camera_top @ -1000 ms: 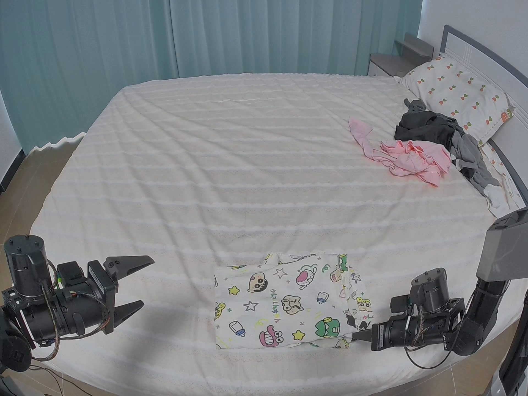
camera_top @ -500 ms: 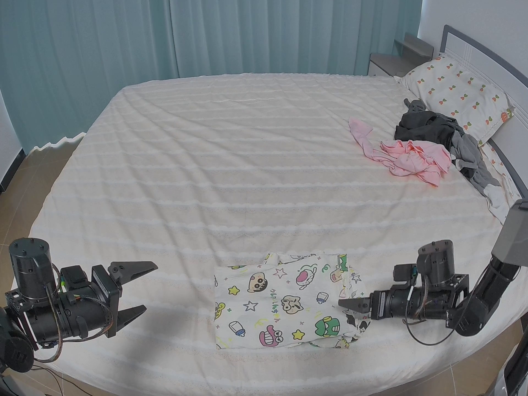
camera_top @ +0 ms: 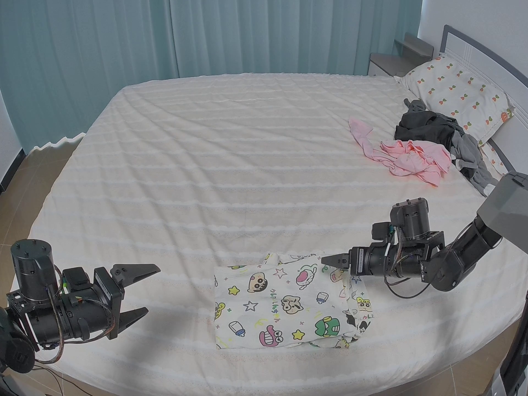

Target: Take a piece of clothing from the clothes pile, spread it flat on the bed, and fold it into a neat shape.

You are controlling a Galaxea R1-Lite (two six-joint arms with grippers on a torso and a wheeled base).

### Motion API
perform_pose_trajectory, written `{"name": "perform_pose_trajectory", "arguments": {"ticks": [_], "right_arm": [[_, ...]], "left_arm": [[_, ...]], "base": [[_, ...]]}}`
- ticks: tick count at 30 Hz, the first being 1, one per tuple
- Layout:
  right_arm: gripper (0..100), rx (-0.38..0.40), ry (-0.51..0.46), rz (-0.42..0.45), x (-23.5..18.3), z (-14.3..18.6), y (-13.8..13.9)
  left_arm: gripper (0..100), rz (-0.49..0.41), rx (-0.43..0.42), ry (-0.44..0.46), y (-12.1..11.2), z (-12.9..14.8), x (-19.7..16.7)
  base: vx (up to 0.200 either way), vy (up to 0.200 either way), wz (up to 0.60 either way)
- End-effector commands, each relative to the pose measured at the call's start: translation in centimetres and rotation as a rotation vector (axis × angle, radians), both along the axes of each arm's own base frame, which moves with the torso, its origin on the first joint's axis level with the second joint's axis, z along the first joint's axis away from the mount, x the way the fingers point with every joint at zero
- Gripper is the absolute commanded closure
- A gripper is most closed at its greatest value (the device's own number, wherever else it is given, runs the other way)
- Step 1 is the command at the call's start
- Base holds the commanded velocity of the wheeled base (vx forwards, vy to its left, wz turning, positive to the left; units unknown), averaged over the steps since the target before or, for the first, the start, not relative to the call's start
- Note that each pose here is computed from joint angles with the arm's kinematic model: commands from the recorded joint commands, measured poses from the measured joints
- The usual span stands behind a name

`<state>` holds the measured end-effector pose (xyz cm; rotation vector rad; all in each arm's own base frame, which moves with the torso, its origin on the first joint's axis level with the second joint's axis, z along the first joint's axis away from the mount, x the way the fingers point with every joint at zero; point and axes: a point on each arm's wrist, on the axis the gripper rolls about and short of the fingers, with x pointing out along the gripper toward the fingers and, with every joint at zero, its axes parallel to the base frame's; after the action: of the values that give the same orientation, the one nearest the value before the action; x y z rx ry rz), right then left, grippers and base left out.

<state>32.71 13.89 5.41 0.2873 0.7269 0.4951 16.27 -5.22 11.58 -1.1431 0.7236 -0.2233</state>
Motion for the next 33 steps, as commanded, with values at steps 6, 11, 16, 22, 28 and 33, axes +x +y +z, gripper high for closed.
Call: {"name": "perform_pose_trajectory", "arguments": {"ticks": [6,11,16,22,28,33], "right_arm": [[0,-0.061,0.019,0.003,1.9,-1.7,0.9],[100,-0.081,0.043,0.008,1.9,-1.8,0.9],[100,-0.075,0.037,-0.002,1.7,-1.5,0.6],[100,-0.063,0.04,-0.033,1.8,-1.1,-0.2],[100,-0.007,0.076,-0.078,2.6,-1.4,-1.7],[100,0.048,0.111,-0.066,3.2,-1.9,-2.9]], "left_arm": [[0,-0.007,0.002,0.005,-0.1,-0.1,-0.1],[0,-0.007,0.002,0.005,-0.1,-0.1,-0.1],[0,-0.007,0.002,0.007,-0.1,-0.1,0.0],[0,-0.007,0.002,0.005,-0.1,-0.1,-0.1],[0,-0.007,0.002,0.007,-0.1,-0.1,-0.1],[0,-0.012,0.003,0.008,-0.2,-0.2,-0.1]], "base": [[0.0,0.0,0.0],[0.0,0.0,0.0],[0.0,0.0,0.0],[0.0,0.0,0.0],[0.0,0.0,0.0],[0.0,0.0,0.0]]}}
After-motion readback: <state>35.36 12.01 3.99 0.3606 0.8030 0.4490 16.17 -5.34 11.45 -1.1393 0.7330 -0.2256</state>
